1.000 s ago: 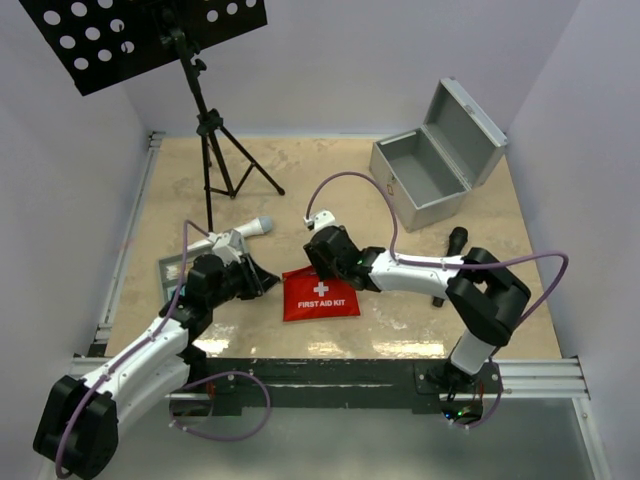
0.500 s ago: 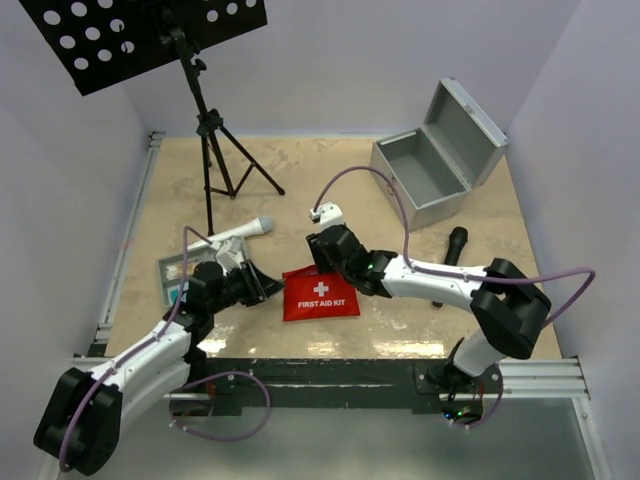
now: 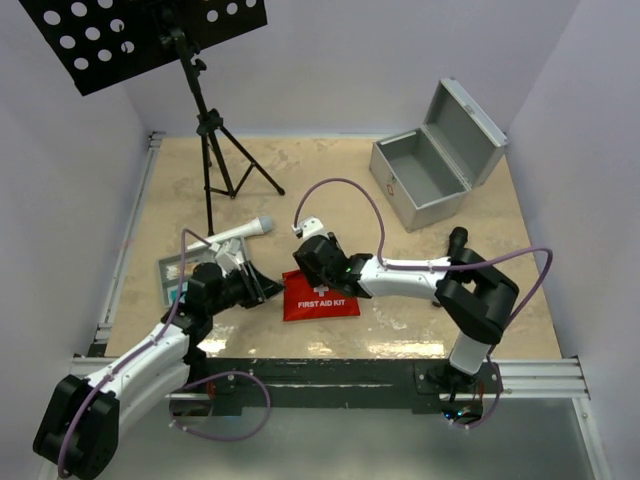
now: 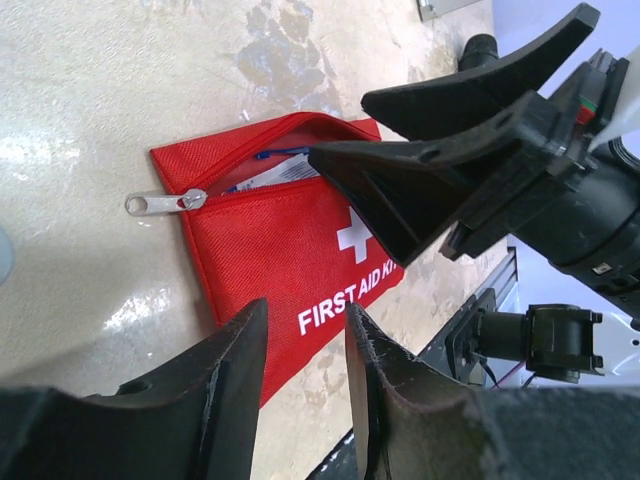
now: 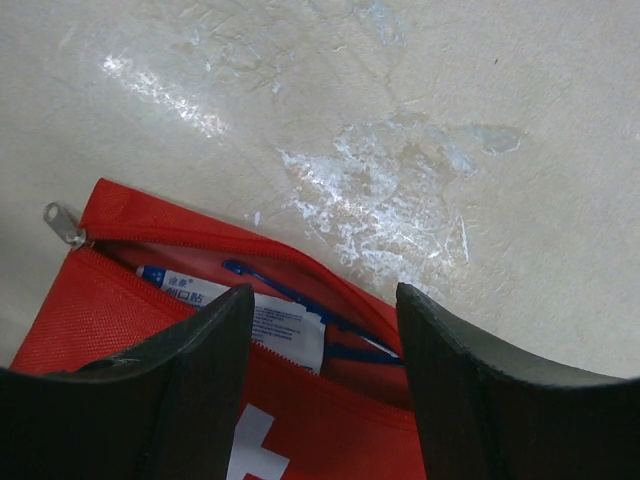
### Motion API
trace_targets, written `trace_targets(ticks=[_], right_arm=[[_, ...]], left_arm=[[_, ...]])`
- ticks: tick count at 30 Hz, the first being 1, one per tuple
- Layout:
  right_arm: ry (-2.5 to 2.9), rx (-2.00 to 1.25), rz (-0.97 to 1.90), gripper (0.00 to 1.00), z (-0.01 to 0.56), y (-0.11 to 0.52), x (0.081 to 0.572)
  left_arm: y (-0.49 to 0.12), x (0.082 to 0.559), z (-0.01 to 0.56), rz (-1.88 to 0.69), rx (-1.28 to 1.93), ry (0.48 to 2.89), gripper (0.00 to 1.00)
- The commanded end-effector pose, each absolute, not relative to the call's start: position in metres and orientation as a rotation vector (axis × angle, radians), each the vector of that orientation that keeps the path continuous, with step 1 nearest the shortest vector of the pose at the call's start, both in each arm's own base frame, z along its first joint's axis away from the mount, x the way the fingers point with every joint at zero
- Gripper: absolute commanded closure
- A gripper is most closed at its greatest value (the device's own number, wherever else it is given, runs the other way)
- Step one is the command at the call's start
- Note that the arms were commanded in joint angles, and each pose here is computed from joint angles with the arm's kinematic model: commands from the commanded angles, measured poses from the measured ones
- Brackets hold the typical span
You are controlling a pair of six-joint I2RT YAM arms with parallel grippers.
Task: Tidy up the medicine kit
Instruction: Pick up the medicine pouch from the center of the board.
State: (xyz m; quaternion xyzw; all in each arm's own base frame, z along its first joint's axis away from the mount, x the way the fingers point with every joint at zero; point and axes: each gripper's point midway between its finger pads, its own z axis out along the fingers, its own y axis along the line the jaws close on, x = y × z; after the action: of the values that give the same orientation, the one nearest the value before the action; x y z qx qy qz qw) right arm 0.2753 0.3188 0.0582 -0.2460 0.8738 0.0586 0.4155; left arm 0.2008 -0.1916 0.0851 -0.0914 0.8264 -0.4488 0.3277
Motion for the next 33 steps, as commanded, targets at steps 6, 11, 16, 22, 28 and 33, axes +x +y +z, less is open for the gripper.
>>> trace_targets(ticks=[6,11,16,22,28,33], right_arm=[[2.175,-0.605,-0.044,0.39,0.063,0.313,0.295],[2.157,-0.644,-0.078,0.45,0.059,0.314,0.299],[2.138,-0.680,-0.081,0.59,0.058,0.317,0.301],[2.115,-0.682,-0.082,0.81,0.060,0.317,0.304],[2.053,-0.648,-0.060,1.00,0.095,0.311,0.303],[1.982,-0.694,-0.068,1.00,0.129,0.308,0.288]], left_arm=[[-0.188,0.205,0.087,-1.144,-0.271,2.170,0.60],[-0.190,0.204,0.091,-1.157,-0.254,2.162,0.61],[-0.192,0.206,0.099,-1.180,-0.249,2.133,0.61],[-0.197,0.204,0.107,-1.249,-0.241,2.098,0.63],[-0.203,0.201,0.112,-1.311,-0.212,2.071,0.53],[-0.202,0.206,0.131,-1.325,-0.195,1.990,0.47]])
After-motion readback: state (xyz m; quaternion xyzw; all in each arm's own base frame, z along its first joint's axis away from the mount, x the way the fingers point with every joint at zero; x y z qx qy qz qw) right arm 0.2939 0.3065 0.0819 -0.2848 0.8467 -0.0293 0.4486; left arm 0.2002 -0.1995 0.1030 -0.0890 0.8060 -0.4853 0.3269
